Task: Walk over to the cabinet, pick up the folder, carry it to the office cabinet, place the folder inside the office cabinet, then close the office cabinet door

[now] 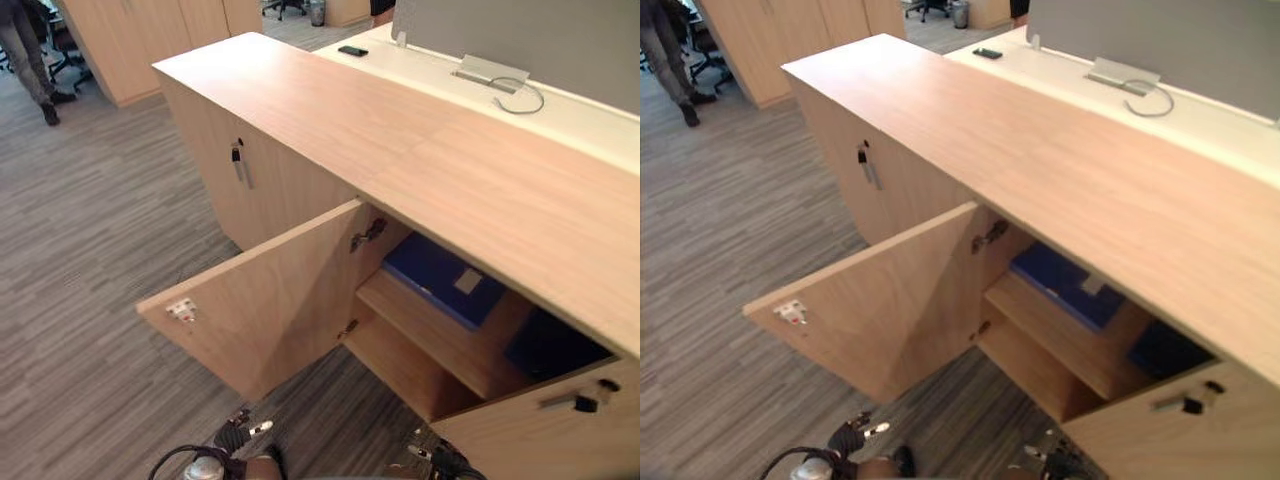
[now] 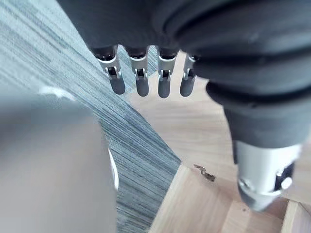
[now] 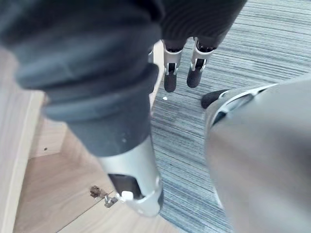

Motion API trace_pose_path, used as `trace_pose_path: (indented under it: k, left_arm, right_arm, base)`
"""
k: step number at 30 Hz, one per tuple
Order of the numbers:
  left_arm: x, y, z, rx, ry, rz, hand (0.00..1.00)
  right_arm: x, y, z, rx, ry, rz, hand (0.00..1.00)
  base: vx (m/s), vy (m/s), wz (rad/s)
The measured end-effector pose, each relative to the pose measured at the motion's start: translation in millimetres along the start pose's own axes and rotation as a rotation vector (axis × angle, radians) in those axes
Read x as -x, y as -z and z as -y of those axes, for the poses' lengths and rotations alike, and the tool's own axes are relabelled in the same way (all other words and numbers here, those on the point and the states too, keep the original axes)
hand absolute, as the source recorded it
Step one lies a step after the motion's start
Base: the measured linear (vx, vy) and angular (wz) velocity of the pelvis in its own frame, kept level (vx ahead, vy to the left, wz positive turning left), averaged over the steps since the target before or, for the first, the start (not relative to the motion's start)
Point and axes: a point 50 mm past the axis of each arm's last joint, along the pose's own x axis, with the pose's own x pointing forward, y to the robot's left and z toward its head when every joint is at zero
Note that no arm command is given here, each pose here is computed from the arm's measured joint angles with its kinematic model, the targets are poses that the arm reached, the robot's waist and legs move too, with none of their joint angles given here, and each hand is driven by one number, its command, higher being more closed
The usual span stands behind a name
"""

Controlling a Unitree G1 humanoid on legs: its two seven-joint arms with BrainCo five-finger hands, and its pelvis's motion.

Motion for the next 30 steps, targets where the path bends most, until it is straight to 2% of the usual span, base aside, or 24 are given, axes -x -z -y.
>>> trace_pose_path:
  k: [2,4,6,7,11,13,16,22,30]
  left_arm:
    - [8,8,-37,-0.074,-0.033,-0.043,0.0]
    - [17,16,-63,-0.12,-0.055,-0.092,0.0]
    - [22,6,-86,-0.165,-0.084,-0.067,0.0]
    - [29,-10,-110,-0.209,-0.121,-0.02,0.0]
    - [56,-46,-171,-0.296,-0.269,0.052,0.0]
    - [58,-61,-172,-0.301,-0.289,0.117,0.0]
    - [55,-84,-168,-0.316,-0.304,0.204,0.0]
    - [44,-151,-135,-0.32,-0.344,0.472,0.0]
    - [32,-194,-101,-0.419,-0.339,0.581,0.0]
  right_arm:
    - [1,5,16,-0.078,0.048,-0.02,0.0]
    - [3,8,34,-0.09,0.084,-0.024,0.0]
    - [7,10,58,-0.104,0.14,-0.026,0.0]
    - [9,14,66,-0.102,0.153,-0.041,0.0]
    - [11,47,38,-0.199,0.084,-0.139,0.0]
    - [12,50,39,-0.252,0.087,-0.135,0.0]
    - [13,49,44,-0.251,0.086,-0.119,0.0]
    - [15,50,52,-0.248,0.098,-0.115,0.0]
    - [15,51,49,-0.269,0.092,-0.115,0.0]
  base:
    - [0.03,0.055,0.36]
    - [0.11,0.185,0.02]
    - [0.14,0.385,0.42]
    - [0.08,0.442,0.37]
    - [0.0,0.227,0.19]
    - [0.03,-0.009,-0.4]
    - [0.0,-0.012,-0.22]
    - [-0.05,-0.046,-0.13]
    - [-0.05,0.004,-0.04]
